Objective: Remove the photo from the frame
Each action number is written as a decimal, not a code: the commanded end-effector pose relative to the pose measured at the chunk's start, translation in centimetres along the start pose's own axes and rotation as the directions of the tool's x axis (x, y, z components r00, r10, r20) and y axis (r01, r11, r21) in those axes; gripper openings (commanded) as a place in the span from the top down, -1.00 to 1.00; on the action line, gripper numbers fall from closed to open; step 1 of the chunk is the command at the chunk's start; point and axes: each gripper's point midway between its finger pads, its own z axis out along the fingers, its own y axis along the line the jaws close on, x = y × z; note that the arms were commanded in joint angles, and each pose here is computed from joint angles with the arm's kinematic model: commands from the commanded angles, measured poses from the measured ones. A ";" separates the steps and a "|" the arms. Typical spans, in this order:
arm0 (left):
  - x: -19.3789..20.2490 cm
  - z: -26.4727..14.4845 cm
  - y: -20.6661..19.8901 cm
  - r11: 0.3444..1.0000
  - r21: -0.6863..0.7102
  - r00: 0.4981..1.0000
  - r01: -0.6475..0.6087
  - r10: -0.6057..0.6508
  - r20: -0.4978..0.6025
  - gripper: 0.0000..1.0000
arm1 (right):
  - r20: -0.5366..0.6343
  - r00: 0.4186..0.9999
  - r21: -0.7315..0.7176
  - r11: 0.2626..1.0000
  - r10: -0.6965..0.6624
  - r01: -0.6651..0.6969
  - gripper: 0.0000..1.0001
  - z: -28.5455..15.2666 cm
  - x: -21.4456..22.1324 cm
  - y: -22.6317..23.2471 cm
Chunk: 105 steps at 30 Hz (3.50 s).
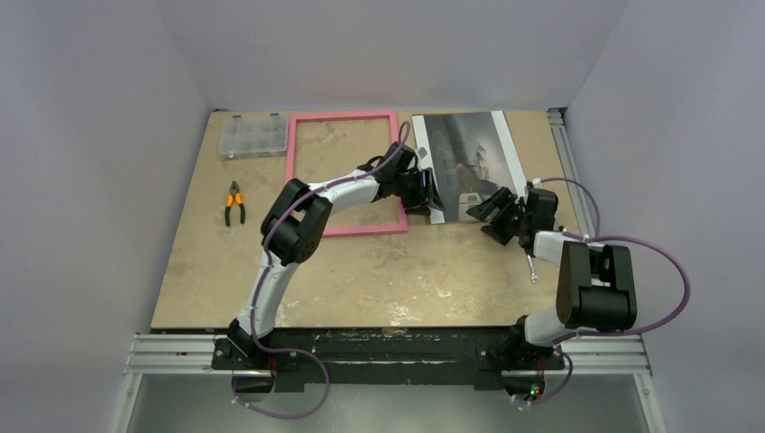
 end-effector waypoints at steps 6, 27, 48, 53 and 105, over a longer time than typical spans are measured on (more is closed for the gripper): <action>0.2 0.7 -0.6 0.999 0.021 0.999 -0.036 0.036 -0.004 -0.04 | -0.035 0.996 -0.061 0.995 0.083 -0.085 -0.43 1.3 3.0 1.1; 0.4 -0.2 -0.3 0.998 -0.004 0.998 -0.055 0.055 0.009 -0.20 | -0.060 0.977 -0.285 0.935 0.204 -0.213 -0.42 0.6 1.9 6.2; -2.6 -10.2 -5.8 0.990 0.118 0.976 -0.074 0.047 0.213 -0.45 | -0.120 0.717 0.352 0.646 -0.687 0.678 -0.50 -1.4 1.2 2.9; -3.2 -14.1 -4.9 0.988 0.154 0.955 0.007 -0.052 0.292 -0.40 | -0.136 0.648 0.394 0.560 -0.749 0.729 -0.51 -1.6 2.0 3.6; 1.6 -10.9 -1.9 0.930 0.310 0.955 0.195 -0.252 0.155 0.11 | -0.207 0.189 0.523 0.055 -0.960 0.850 -0.25 1.0 1.2 10.0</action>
